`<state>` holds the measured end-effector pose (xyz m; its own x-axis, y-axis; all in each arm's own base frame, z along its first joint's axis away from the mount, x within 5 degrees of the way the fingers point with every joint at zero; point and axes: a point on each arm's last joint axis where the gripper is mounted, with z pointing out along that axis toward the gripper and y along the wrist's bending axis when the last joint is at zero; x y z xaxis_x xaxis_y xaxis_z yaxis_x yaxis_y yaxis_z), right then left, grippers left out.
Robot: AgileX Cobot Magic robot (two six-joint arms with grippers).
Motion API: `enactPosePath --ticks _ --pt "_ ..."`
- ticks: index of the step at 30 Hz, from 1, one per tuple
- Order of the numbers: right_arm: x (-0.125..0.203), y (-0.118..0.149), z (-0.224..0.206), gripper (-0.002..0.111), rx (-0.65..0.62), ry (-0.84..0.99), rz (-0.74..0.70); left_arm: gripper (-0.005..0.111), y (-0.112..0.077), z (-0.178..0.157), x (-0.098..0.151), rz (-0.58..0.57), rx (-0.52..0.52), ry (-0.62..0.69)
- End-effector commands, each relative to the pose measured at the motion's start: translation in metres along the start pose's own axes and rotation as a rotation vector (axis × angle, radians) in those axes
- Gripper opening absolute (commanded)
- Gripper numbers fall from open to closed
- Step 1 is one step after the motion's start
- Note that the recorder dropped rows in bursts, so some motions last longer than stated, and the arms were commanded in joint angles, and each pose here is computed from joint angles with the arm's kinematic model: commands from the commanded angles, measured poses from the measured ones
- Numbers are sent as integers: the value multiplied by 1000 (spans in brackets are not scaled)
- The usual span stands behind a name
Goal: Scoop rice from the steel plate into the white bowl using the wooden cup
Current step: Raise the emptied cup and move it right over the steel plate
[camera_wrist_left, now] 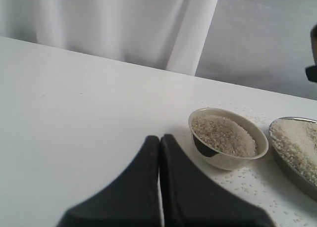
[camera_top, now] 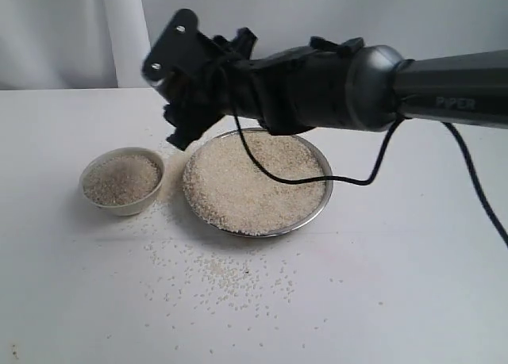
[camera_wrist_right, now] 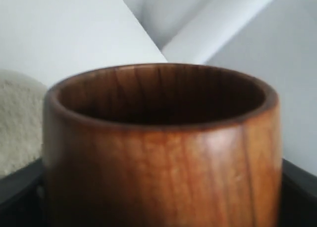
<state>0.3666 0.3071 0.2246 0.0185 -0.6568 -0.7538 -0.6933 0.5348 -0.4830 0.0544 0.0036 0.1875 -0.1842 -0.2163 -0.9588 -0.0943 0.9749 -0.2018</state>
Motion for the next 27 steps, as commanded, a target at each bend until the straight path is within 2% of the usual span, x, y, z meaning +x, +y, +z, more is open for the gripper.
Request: enactPosePath --ticks 1,6,12,14,18,27 --pt "31 -26 -14 0 40 78 132 0 0 0 0 -5 7 -2" --pt "46 -56 -30 0 108 106 202 0 0 0 0 -5 7 -2" --pt "69 -91 -42 0 319 246 245 0 0 0 0 -5 7 -2" --pt "74 -96 -44 0 340 262 248 0 0 0 0 -5 7 -2" --pt "74 -96 -44 0 335 263 236 0 0 0 0 -5 7 -2" --pt "76 -72 -38 0 151 179 237 0 0 0 0 -5 7 -2"
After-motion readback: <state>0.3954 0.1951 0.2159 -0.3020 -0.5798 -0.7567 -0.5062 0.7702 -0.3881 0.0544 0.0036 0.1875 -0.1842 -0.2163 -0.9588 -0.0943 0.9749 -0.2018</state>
